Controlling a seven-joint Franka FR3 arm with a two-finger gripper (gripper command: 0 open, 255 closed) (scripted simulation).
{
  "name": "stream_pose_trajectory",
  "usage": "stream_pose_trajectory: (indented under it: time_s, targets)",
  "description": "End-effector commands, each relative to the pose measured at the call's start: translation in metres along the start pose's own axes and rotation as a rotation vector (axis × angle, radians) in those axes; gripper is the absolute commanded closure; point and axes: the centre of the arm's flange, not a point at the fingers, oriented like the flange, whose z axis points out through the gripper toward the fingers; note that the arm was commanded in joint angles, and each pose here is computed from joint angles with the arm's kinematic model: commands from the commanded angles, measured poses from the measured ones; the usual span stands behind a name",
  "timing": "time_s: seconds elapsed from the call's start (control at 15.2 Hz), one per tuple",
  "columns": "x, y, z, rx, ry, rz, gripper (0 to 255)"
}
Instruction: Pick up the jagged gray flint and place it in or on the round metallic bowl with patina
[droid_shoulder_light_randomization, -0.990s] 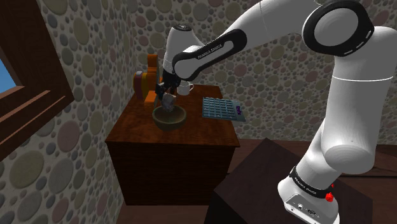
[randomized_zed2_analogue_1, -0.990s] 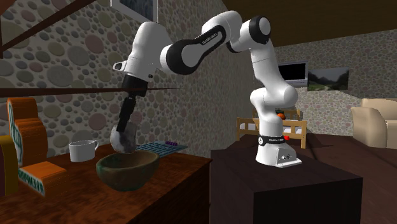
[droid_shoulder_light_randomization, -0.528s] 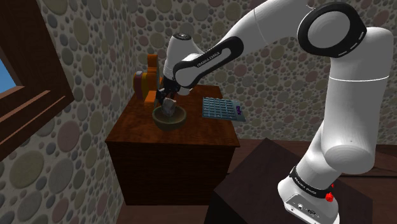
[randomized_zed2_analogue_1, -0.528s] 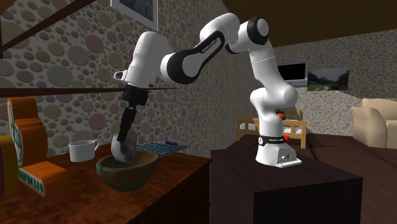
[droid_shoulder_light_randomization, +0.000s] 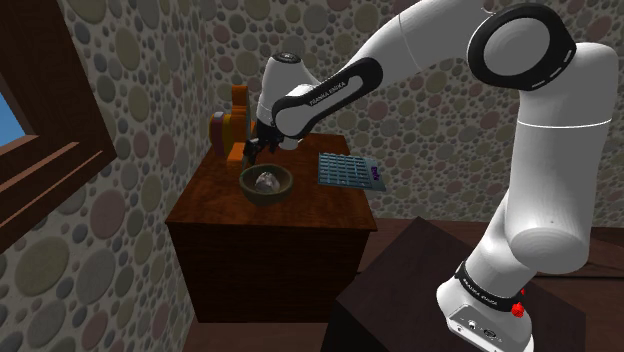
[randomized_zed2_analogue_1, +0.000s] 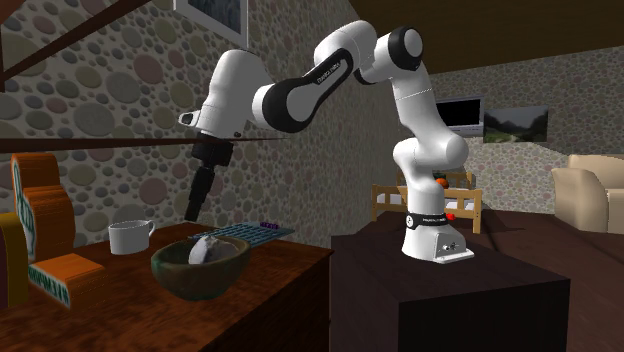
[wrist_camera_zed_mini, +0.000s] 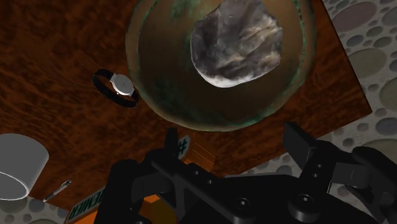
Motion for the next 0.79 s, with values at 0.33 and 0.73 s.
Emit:
stream_pose_trajectory:
  time_s: [0.33,0.73]
  targets:
    - [0.000,0.000,-0.040,0.000,0.000,0.000,0]
    - [0.000,0.000,-0.050,0.000,0.000,0.000,0]
